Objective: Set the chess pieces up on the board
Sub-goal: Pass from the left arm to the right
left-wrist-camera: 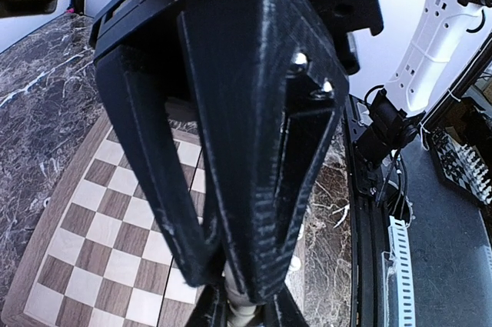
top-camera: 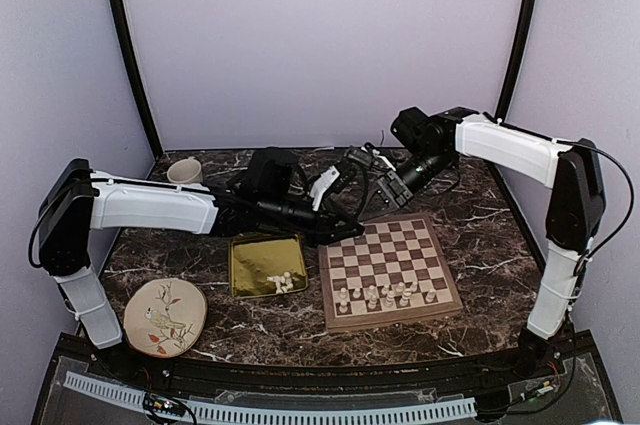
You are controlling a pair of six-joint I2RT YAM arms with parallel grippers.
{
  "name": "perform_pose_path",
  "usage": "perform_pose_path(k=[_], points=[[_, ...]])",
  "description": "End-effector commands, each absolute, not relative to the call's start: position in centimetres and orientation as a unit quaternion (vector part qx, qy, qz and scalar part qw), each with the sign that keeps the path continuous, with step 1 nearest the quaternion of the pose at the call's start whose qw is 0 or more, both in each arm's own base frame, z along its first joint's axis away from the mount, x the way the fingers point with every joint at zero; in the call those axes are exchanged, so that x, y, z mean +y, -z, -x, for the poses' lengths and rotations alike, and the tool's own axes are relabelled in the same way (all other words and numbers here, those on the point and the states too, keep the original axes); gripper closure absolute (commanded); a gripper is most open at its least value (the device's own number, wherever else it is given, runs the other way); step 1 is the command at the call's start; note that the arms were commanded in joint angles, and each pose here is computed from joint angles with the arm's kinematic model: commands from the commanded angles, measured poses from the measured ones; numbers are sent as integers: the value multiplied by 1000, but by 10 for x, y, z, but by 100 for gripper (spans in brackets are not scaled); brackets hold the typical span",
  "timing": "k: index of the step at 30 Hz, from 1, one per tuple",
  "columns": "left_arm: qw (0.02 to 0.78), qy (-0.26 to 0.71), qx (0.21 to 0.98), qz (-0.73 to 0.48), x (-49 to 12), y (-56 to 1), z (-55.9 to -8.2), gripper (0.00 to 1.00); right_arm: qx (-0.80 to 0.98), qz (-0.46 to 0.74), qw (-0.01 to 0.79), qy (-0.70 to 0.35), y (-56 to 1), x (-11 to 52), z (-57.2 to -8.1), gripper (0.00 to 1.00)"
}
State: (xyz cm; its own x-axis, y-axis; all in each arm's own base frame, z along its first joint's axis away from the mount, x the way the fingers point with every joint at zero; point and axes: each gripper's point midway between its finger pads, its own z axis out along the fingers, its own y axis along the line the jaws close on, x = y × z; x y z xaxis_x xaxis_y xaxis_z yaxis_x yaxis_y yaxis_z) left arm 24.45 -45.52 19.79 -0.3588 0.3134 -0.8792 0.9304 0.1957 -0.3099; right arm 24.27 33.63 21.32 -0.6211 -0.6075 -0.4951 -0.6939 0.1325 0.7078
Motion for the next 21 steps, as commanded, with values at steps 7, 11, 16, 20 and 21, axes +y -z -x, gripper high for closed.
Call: perform_pose_path(k=[7, 11, 16, 20, 21], points=[[386, 418, 697, -437, -456, -206, -259, 78, 749, 446, 55, -487, -215, 337, -239, 90], [397, 390, 717, -419, -450, -195, -270, 57, 755, 457, 77, -465, -214, 333, -244, 91], [391, 389, 719, -423, -440, -186, -261, 50, 767, 461, 100, -435, -208, 318, -254, 92], [372, 389, 727, -427, -429, -180, -249, 46, 783, 467, 112, -395, -190, 299, -261, 92], [365, 388, 732, -426, -427, -178, -247, 46, 787, 471, 115, -382, -184, 294, -261, 92]])
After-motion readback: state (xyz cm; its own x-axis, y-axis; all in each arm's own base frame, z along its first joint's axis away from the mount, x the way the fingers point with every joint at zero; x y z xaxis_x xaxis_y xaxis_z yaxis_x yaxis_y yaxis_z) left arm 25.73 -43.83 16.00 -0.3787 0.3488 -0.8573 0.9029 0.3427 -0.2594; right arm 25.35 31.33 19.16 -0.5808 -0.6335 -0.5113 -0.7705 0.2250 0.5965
